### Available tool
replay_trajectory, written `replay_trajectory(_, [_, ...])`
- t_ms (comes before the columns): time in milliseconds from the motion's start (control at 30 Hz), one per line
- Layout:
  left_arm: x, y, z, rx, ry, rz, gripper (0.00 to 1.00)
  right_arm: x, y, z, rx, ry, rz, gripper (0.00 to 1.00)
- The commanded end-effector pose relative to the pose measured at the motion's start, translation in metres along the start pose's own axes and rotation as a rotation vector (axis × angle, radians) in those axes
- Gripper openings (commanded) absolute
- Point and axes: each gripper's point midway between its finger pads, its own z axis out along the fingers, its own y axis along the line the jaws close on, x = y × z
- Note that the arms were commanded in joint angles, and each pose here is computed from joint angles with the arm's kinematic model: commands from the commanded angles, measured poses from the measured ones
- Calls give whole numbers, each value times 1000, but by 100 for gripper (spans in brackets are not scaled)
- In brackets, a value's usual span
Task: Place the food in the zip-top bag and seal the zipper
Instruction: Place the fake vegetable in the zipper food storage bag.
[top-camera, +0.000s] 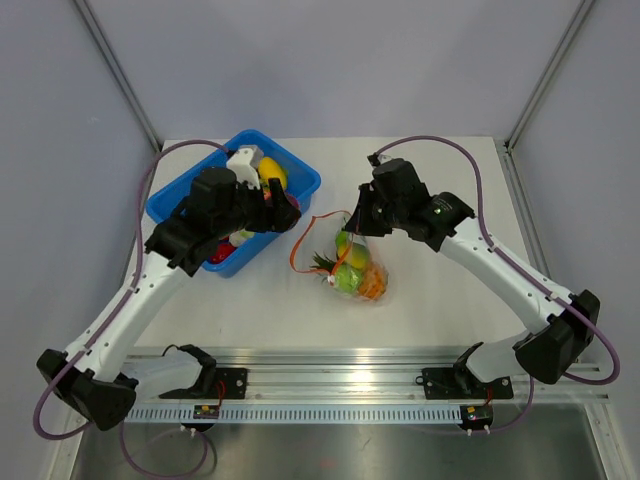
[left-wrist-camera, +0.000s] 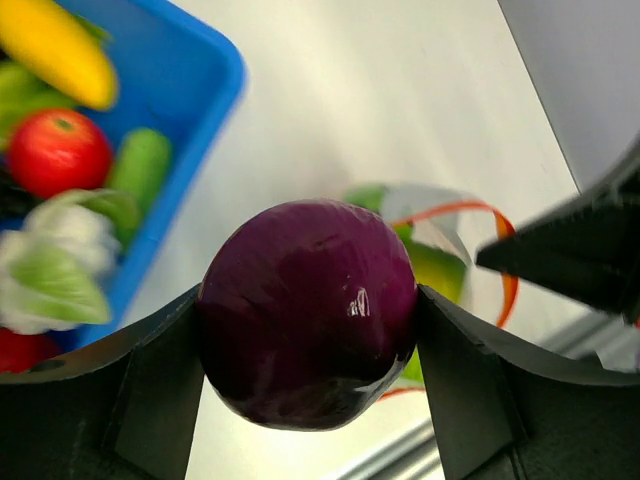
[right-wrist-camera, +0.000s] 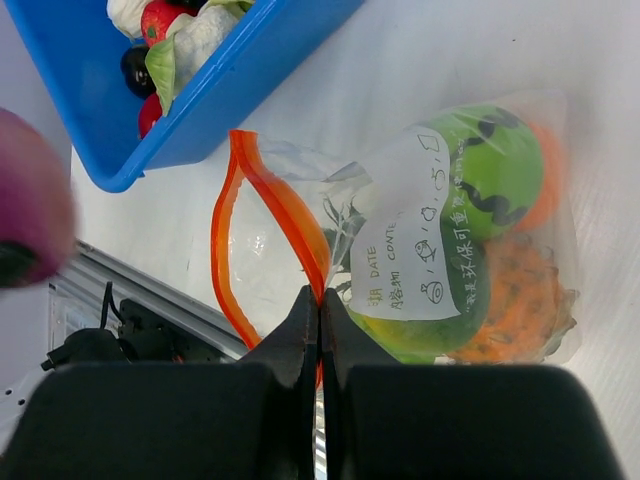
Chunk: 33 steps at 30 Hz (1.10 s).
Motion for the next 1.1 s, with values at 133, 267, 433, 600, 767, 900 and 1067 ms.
replay_trajectory(133, [44,-64,24,279,139,-48,40,-19,19,-27,-76,-99,24,0])
replay_trajectory(267, [61,-73,42,305,197,-67,39,-18,18,-40,-88,-118,37,0])
replay_trajectory(433, [68,-77,62,282,213,-85,42,-16,17,-47,-93,-122,48,0])
replay_trajectory(600, [75,-89,68,286,243,-74,88,-15,15,-53,-88,-128,51,0])
replay_trajectory(767, [70,-99,55,281,238,-9,99,-14,11,-56,-75,-139,53,0])
replay_trajectory(900, [65,-96,46,265,221,-2,99,-14,11,-56,-76,-140,53,0])
replay_trajectory(1067, [53,-83,26,203,172,26,93,-14,11,-55,-73,-134,51,0])
